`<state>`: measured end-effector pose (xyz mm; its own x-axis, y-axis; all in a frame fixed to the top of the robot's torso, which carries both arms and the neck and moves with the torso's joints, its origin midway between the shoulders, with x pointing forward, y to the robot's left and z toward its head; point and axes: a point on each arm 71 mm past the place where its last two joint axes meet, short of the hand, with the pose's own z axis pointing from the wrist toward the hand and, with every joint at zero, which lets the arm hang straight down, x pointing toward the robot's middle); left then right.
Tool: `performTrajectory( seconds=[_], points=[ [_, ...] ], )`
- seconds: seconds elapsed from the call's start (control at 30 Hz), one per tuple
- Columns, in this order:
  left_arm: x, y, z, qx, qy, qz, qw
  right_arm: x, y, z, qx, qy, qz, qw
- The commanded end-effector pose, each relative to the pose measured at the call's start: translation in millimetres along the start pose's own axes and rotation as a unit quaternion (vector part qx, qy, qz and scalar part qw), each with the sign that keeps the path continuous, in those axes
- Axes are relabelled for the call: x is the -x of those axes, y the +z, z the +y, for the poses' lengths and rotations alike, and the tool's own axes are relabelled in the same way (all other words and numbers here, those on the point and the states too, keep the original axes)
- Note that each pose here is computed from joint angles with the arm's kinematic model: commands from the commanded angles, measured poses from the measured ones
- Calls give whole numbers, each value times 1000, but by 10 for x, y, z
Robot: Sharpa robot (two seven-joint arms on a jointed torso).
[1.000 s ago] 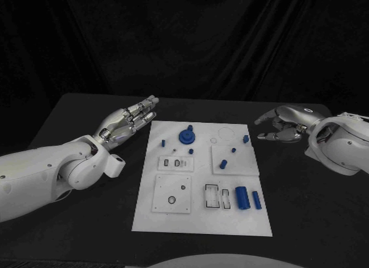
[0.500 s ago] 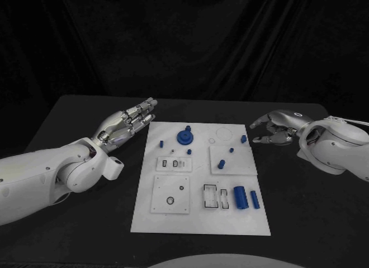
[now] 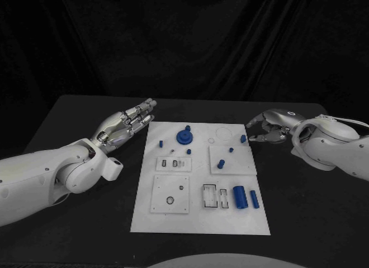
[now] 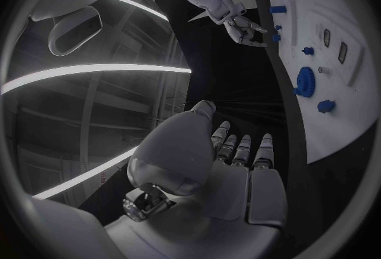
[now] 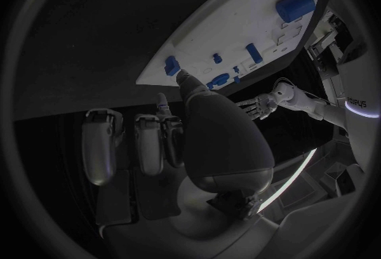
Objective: Assemble the parts on the task board
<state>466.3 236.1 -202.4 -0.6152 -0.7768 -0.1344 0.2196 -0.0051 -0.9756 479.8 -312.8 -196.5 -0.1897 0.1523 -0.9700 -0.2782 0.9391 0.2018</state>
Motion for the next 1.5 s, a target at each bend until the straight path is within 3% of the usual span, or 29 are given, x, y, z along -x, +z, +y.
performTrajectory(
  seconds=[0.03, 0.73, 1.5],
  points=[
    [-18, 3, -7, -7, -5, 6, 1000, -30, 22, 0, 0, -3, 1, 1000],
    [-15, -10, 10, -4, -7, 6, 1000, -179, 134, 39, 5, -6, 15, 1000],
    [-19, -21, 19, 2, -10, 10, 1000, -227, 187, 60, 2, -7, 19, 1000]
  ],
)
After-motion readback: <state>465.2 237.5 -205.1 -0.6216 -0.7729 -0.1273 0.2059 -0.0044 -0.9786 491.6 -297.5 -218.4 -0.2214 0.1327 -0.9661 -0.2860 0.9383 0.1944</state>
